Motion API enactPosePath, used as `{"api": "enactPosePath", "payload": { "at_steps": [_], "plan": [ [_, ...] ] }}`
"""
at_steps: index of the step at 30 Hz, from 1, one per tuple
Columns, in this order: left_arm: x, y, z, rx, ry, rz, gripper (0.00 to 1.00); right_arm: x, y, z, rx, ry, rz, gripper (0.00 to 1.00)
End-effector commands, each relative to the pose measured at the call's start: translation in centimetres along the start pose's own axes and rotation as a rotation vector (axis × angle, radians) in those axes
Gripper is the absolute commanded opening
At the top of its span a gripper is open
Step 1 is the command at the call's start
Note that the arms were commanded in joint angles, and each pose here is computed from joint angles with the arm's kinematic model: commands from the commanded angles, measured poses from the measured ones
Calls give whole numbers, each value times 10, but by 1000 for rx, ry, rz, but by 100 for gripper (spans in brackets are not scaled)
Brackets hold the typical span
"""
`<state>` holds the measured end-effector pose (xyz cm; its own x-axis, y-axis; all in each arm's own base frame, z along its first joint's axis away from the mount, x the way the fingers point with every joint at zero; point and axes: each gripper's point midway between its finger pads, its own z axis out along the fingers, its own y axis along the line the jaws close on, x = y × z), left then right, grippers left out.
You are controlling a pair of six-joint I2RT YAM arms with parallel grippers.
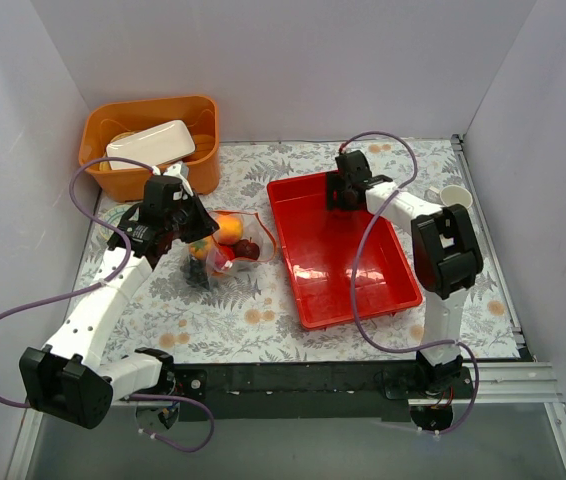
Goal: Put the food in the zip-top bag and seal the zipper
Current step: Pick up the fake fruit from the bin.
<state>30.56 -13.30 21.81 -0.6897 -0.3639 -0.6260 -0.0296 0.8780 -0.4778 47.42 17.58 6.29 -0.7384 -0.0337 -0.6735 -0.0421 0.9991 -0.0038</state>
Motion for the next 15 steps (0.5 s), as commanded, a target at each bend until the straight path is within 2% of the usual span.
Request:
{"api": "enactPosePath", "payload": {
  "at_steps": [1, 5, 8, 12, 15],
  "plan": [
    [-12, -10, -7, 36, -40, 18, 0, -12, 39, -41, -246, -54, -51, 51],
    [-9, -9, -5, 37, -33, 13, 0, 19, 58, -59, -379, 27, -109, 51],
    [-10, -11, -5, 45, -33, 14, 0, 38, 69, -72, -449, 62, -161, 55],
    [-12, -12, -5, 47, -39, 13, 0, 57, 77, -81, -502, 139, -219, 68],
    [-12, -12, -5, 48, -40, 13, 0, 63, 77, -83, -505, 159, -245, 73]
  ]
}}
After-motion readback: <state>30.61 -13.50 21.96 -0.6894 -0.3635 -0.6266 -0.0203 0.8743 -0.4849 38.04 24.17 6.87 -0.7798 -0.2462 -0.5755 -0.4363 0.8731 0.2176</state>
